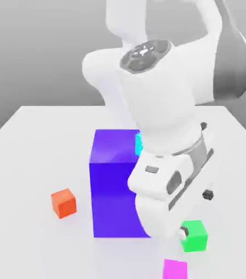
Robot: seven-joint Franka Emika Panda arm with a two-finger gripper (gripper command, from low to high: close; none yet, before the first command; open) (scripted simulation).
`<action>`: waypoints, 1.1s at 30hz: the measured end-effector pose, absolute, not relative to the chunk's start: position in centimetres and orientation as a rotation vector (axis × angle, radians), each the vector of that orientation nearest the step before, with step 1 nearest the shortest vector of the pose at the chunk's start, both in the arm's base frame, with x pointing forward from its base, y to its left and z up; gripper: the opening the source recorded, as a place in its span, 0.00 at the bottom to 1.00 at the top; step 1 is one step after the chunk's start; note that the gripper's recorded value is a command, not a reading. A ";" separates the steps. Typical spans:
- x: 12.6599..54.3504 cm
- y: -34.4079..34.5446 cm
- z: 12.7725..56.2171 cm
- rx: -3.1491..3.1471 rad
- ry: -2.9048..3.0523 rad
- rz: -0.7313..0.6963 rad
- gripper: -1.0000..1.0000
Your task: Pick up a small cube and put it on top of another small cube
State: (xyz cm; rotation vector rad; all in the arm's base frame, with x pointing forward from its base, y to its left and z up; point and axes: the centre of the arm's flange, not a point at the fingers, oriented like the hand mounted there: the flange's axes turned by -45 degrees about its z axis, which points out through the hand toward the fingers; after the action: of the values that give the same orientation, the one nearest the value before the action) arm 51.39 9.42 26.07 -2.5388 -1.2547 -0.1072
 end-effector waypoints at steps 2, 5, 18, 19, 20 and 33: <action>51.2 9.6 24.1 -2.526 -1.341 -0.078 0.50; 50.8 9.8 21.7 -2.506 -1.481 -0.042 0.50; 50.3 10.5 13.5 -2.384 -2.001 0.052 0.00; 50.3 10.5 13.5 -2.383 -2.000 0.056 0.00; 50.3 10.5 13.5 -2.383 -2.000 0.056 0.00; 48.8 11.7 19.4 -2.331 -2.078 0.093 0.00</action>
State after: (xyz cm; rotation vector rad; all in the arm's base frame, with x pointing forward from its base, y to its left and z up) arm 48.78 11.71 19.42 -2.3310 -2.0783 0.0933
